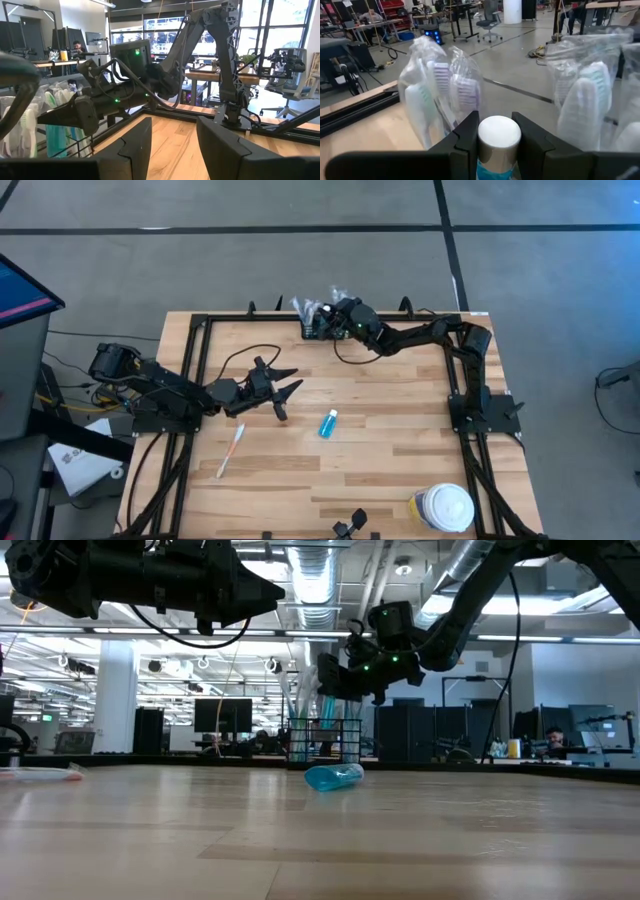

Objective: Pick & Place toothbrushing station
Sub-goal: Put the left blue mouthwash into the black wire organizer

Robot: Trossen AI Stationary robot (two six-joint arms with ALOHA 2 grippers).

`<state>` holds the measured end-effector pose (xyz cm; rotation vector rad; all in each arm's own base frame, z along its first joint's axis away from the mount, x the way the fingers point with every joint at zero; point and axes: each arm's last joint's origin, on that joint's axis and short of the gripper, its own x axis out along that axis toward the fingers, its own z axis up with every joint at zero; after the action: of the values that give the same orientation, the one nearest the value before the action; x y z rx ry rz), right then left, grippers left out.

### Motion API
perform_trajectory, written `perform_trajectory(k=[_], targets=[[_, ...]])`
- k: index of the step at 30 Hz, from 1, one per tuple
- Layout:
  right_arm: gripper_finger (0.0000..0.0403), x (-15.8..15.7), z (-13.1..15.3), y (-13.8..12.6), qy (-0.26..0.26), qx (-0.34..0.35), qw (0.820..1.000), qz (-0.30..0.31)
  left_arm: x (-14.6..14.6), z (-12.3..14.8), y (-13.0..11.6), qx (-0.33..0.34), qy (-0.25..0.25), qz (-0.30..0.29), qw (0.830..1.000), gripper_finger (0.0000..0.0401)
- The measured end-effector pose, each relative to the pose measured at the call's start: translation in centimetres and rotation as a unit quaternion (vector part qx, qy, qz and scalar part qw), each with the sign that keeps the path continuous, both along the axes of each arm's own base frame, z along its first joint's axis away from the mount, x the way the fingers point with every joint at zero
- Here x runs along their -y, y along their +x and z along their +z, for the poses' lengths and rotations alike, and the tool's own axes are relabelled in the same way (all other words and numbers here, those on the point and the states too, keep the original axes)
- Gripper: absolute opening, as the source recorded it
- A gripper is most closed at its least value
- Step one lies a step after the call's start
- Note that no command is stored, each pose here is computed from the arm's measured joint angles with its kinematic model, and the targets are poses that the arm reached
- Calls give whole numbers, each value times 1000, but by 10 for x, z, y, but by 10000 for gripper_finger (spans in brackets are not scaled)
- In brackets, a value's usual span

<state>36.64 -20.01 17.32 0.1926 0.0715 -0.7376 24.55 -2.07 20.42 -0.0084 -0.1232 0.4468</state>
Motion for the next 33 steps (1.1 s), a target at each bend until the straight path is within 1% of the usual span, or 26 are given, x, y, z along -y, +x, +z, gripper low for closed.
perform_trajectory(k=[7, 11, 16, 20, 26, 33], targets=[[84, 2, 1, 0, 9, 1, 1000, 2, 0, 0, 0, 0, 0, 0, 1000, 149], [84, 7, 6, 10, 15, -11, 1000, 5, 0, 0, 0, 0, 0, 1, 1000, 149], [84, 12, 13, 20, 28, -26, 999, 24, 0, 0, 0, 0, 0, 1, 1000, 149], [84, 11, 10, 20, 38, -50, 998, 26, 0, 0, 0, 0, 0, 1, 1000, 149], [84, 10, 10, 21, 45, -44, 997, 45, 0, 0, 0, 0, 0, 1, 1000, 149], [84, 9, 10, 21, 47, -48, 996, 51, 0, 0, 0, 0, 0, 1, 1000, 149]])
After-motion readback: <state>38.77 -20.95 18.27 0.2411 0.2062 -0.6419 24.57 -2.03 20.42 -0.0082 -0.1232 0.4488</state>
